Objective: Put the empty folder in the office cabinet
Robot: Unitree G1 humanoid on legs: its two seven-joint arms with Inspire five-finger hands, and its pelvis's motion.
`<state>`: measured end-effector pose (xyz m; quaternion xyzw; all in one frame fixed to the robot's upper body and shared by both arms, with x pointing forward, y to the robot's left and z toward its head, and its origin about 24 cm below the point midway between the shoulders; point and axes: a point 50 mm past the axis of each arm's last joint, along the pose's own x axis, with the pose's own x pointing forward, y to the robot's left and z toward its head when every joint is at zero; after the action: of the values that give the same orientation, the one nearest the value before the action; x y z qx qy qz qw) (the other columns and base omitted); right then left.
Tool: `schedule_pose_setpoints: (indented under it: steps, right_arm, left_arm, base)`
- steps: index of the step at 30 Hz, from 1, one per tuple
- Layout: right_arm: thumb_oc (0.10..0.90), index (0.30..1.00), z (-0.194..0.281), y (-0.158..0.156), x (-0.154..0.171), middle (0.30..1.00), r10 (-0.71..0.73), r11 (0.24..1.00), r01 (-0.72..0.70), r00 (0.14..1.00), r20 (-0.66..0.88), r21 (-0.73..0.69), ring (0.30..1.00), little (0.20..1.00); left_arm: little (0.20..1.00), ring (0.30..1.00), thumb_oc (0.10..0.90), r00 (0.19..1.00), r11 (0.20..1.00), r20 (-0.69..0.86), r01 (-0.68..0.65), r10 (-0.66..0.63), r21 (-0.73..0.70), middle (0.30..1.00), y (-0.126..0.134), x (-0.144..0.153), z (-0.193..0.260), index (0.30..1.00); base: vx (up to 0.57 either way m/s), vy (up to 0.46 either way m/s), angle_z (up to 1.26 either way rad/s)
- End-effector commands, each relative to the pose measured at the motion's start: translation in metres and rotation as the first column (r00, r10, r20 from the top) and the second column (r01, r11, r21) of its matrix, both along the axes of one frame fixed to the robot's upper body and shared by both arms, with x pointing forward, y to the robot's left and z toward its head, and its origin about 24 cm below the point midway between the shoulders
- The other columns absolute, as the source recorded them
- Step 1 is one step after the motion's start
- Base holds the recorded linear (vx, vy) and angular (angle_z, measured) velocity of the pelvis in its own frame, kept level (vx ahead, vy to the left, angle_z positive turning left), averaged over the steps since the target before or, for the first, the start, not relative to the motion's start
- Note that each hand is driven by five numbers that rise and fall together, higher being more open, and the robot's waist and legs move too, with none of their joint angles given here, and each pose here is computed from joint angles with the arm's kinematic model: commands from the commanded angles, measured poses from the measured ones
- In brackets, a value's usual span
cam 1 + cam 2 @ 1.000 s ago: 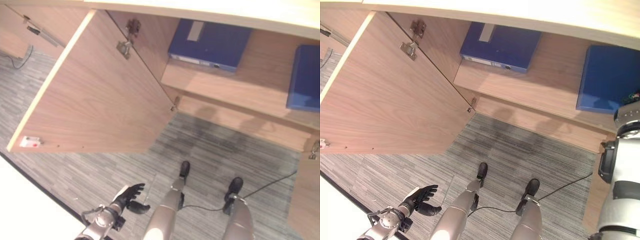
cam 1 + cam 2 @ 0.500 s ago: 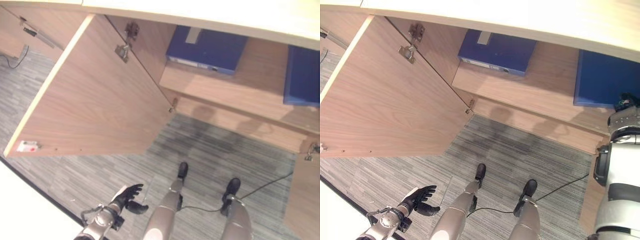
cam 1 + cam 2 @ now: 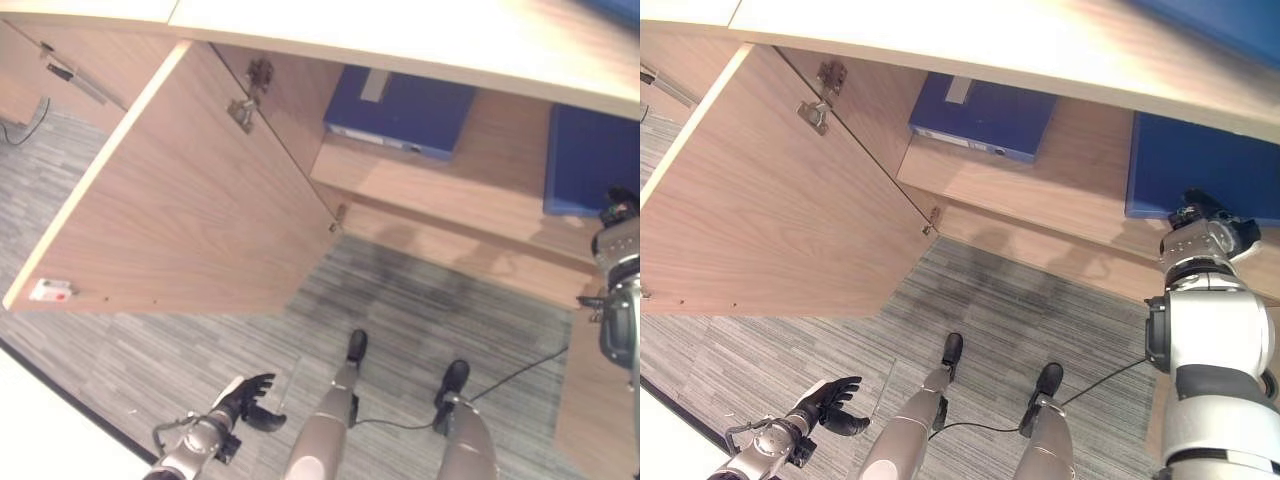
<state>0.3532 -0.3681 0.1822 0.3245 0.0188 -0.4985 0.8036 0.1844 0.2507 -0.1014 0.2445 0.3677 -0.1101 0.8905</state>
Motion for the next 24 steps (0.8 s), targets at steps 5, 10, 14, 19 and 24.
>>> schedule_pose_setpoints:
  steps: [5,10,14,19,24]
  right_arm:
    - [0.8,0.9,0.148,-0.001,-0.002,0.9,0.11,0.944,0.005,0.938,0.329,-0.329,0.9,0.9]
    - [0.8,0.9,0.166,0.031,0.014,0.9,0.207,0.884,-0.059,0.939,0.275,-0.464,0.9,0.9]
    - [0.8,0.9,0.168,0.026,0.01,0.9,0.19,0.879,-0.041,0.944,0.27,-0.476,0.9,0.9]
    - [0.8,0.9,0.157,0.021,0.01,0.9,0.172,0.884,-0.042,0.955,0.241,-0.465,0.9,0.9]
    - [0.8,0.9,0.133,0.011,0.01,0.9,0.156,0.91,-0.057,0.965,0.212,-0.411,0.9,0.9]
  left_arm:
    - [0.9,0.9,0.8,0.995,0.995,0.023,-0.097,0.097,0.022,0.9,0.024,-0.005,0.005,0.9]
    - [0.9,0.9,0.8,0.985,0.985,-0.017,-0.172,0.172,-0.013,0.9,0.011,-0.015,-0.01,0.9]
    - [0.9,0.9,0.8,0.983,0.983,-0.023,-0.184,0.184,-0.022,0.9,0.008,-0.017,-0.012,0.9]
    - [0.9,0.9,0.8,0.983,0.983,-0.031,-0.182,0.181,-0.03,0.9,0.003,-0.018,-0.015,0.9]
    - [0.9,0.9,0.8,0.981,0.98,-0.032,-0.191,0.19,-0.05,0.9,-0.002,-0.018,-0.016,0.9]
  base:
    - [0.0,0.0,0.05]
    - [-0.01,0.01,-0.05]
    - [0.0,0.0,0.01]
    - [0.0,0.007,-0.01]
    - [0.0,0.006,-0.01]
